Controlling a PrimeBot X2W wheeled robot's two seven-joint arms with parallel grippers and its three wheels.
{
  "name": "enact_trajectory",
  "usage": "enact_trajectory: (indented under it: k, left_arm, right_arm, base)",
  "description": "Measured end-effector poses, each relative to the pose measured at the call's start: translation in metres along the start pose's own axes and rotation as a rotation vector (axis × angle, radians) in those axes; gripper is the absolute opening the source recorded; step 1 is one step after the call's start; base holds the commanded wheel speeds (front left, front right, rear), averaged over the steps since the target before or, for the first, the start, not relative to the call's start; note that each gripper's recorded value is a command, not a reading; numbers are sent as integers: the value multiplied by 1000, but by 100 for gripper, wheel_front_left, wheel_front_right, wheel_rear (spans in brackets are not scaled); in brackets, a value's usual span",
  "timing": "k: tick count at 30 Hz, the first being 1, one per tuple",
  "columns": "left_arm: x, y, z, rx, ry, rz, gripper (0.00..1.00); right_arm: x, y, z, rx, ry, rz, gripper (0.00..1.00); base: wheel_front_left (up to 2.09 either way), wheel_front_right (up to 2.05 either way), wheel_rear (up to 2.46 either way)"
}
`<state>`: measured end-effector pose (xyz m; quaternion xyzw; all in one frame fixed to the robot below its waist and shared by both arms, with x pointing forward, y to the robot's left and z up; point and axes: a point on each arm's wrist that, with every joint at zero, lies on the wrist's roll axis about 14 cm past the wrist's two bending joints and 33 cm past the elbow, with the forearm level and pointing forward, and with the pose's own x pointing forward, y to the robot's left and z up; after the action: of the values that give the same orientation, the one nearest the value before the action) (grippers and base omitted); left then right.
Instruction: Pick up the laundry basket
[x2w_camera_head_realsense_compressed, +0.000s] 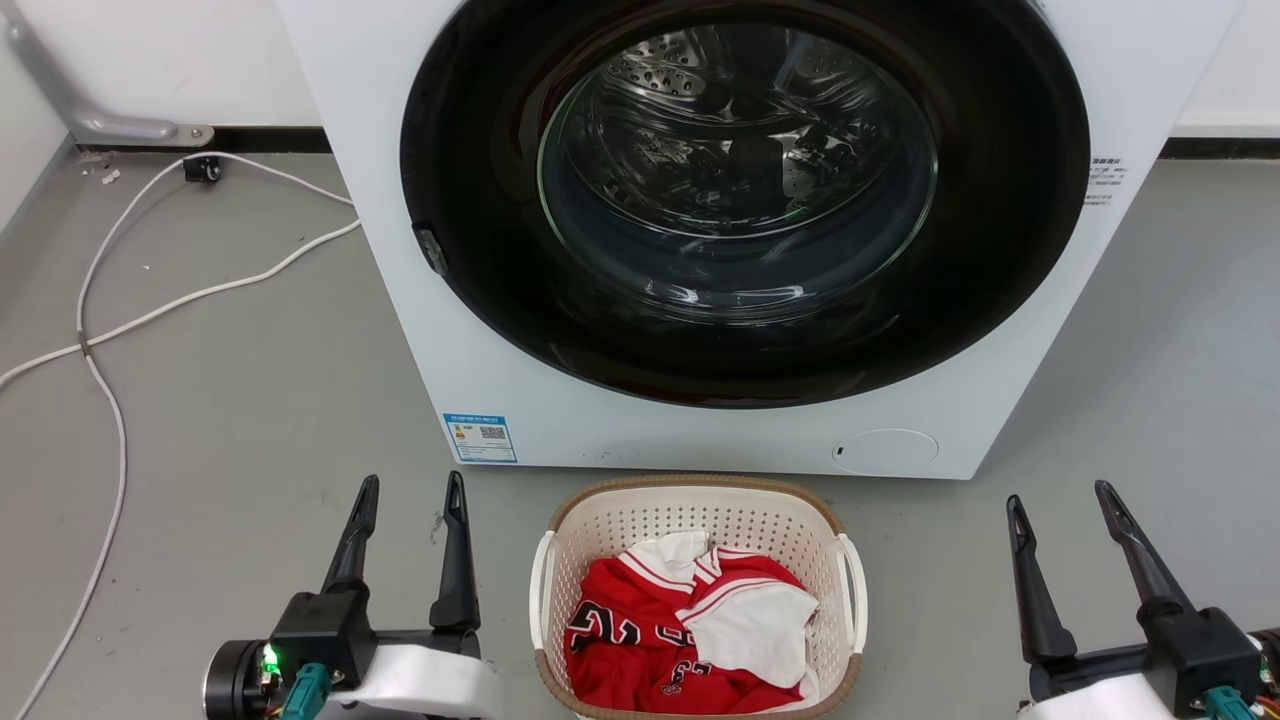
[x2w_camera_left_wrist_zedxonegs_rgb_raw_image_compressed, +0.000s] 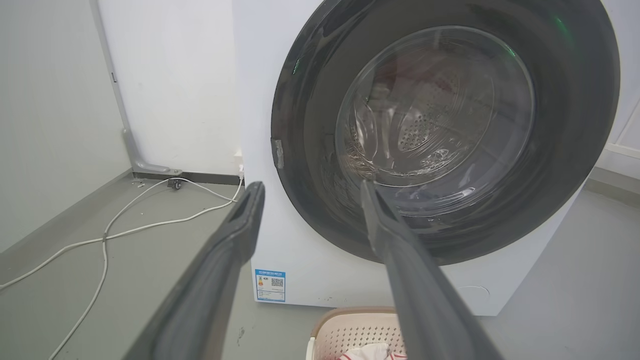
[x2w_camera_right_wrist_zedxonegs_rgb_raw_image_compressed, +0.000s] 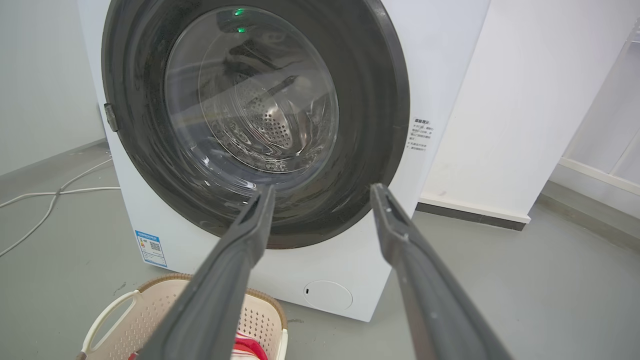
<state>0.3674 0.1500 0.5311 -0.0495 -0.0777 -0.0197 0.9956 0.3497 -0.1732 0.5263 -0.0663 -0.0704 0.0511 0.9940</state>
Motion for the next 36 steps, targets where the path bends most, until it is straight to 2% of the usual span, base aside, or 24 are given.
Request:
enact_trajectory:
  k: [36]
  left_arm:
    - [-1, 0, -5, 38, 13, 2, 100]
  right_arm:
    - [0, 2, -5, -1, 14, 8, 100]
  base:
    - [0, 0, 0]
